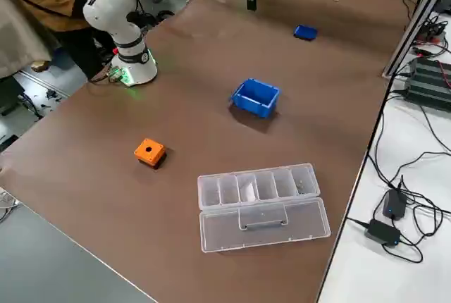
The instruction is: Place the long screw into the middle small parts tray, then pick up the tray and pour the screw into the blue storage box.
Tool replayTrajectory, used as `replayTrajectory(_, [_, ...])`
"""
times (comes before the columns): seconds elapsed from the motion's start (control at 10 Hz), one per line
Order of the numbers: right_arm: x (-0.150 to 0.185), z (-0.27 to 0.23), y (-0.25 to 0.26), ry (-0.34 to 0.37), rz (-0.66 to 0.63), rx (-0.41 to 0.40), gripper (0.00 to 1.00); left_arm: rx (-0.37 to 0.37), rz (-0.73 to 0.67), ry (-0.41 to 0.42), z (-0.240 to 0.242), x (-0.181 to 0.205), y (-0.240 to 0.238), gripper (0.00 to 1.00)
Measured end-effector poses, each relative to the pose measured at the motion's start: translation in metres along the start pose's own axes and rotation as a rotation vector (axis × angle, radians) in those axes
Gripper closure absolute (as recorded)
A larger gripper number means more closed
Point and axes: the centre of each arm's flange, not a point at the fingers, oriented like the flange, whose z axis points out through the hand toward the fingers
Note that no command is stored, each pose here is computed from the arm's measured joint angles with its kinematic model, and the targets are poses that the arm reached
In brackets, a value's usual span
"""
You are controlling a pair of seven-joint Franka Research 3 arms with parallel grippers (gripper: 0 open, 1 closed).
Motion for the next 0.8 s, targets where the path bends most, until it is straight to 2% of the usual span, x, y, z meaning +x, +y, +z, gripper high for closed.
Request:
replayTrajectory(0.3, [0.000, 0.000, -0.006, -0.005, -0.010, 0.003, 0.00, 0.000, 0.002, -0.001, 0.049, 0.010, 0.001, 0.02])
replayTrajectory(0.8, [-0.004, 0.009, -0.070, -0.062, -0.108, 0.017, 0.00, 0.000, -0.002, -0.006, 0.159, 0.008, 0.001, 0.01])
